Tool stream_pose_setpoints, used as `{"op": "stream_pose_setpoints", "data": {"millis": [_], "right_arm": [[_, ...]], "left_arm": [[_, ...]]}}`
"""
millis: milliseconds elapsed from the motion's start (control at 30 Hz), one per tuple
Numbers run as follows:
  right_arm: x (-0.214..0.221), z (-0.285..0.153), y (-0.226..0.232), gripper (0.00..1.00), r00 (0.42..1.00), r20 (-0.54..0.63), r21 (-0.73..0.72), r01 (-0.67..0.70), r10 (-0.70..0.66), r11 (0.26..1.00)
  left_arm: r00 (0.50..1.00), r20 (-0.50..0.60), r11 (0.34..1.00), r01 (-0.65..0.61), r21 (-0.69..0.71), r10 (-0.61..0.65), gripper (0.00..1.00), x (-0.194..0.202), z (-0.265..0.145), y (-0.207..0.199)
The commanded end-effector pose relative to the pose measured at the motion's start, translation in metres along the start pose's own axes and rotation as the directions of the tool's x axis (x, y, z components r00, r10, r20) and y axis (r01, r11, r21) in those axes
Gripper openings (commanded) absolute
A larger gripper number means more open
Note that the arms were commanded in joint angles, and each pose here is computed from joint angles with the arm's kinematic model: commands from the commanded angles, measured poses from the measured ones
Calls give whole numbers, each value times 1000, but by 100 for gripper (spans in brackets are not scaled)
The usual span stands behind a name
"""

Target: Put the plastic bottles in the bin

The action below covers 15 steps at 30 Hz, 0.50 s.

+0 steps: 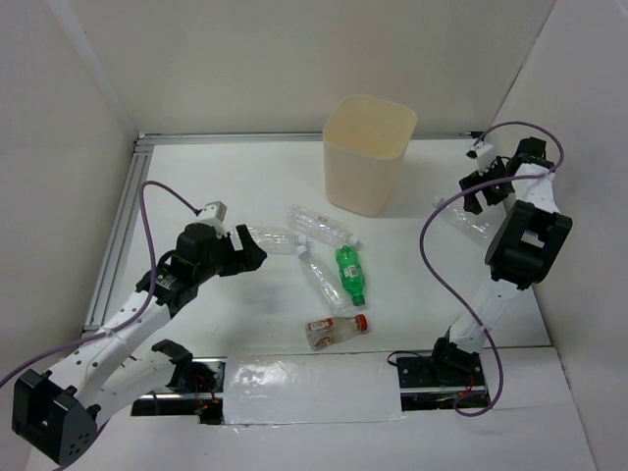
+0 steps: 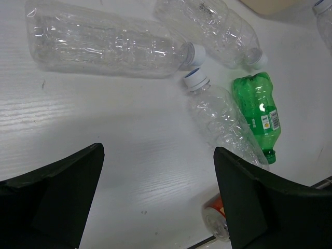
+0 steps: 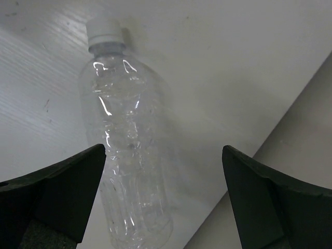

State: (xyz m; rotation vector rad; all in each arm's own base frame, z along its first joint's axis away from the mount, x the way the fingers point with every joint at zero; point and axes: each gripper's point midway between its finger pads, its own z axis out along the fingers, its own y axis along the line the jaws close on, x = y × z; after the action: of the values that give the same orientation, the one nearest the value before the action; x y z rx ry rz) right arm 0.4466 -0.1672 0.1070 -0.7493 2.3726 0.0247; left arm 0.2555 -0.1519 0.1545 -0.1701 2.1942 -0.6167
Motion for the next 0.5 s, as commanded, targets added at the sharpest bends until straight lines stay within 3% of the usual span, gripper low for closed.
{"op": "stream_pose_setpoints", "data": {"millis": [0,167,333,467], "right_arm": [[3,-1,7,100,999,-9,-73,42,-42,996],[22,11,29,99,992,-57,-192,100,-113,976],[66,36,61,94,979,-161,-271,77,-123,960],[85,49,76,84,972,-200,-306,57,-122,950]], "left_arm": [[1000,10,1000,5,-1,-5,100,-1,1,0],[1000,6,1000,-6,-4,6,100,-4,3,-2],[1000,-1,1000,-6,-9,6,100,0,4,0],[1000,-8,1000,-11,-16,11,100,2,6,1]]}}
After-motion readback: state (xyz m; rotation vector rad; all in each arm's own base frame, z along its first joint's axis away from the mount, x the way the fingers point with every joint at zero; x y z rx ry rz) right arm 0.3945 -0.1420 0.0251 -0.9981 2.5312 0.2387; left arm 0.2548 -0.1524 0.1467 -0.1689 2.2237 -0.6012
